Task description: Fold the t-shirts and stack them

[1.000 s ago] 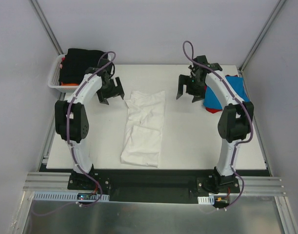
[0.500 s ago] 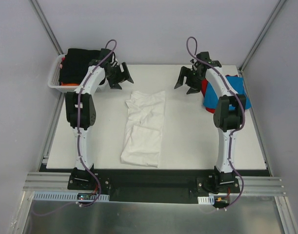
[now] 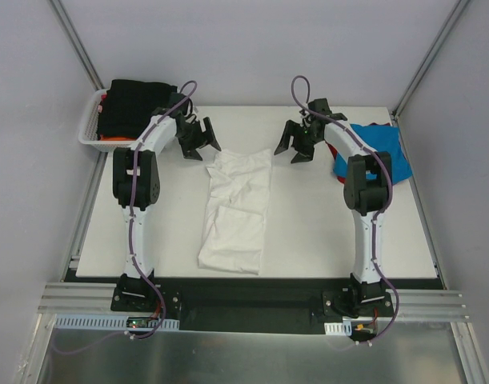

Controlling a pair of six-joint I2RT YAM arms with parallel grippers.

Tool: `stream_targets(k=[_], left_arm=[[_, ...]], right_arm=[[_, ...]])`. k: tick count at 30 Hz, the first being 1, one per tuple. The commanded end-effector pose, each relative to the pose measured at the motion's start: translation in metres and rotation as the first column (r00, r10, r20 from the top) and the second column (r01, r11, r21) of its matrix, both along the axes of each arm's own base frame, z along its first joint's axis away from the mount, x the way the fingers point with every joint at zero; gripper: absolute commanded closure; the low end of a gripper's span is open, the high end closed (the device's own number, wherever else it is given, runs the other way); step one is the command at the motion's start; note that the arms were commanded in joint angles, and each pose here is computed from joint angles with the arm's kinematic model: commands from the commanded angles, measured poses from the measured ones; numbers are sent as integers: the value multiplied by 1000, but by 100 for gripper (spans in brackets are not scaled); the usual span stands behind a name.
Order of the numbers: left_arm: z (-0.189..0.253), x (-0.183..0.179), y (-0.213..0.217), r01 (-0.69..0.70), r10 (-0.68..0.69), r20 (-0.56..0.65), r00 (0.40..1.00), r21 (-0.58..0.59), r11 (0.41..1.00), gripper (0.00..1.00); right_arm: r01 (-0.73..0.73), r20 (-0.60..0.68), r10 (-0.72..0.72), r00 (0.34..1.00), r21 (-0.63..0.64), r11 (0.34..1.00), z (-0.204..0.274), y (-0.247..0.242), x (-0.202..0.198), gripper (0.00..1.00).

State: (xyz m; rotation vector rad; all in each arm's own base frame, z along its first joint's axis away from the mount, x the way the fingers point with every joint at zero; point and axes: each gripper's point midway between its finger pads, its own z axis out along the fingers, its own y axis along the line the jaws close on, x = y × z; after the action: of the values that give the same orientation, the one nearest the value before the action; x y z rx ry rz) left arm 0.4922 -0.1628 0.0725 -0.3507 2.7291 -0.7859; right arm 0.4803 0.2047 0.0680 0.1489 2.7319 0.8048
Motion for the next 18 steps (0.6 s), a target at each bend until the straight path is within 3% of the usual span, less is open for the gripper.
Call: stream_targets(k=[1,18], left_arm=[[-6,-2,-3,30,-30,0,1000,-10,1000,20],[-24,-9,-22,66,-72,-49,996,-119,991,20]], right_arm=[[-8,16,7,1000,63,998,1,21,4,22],[-8,-23,11,1000,115,993,-13,35,-1,25]])
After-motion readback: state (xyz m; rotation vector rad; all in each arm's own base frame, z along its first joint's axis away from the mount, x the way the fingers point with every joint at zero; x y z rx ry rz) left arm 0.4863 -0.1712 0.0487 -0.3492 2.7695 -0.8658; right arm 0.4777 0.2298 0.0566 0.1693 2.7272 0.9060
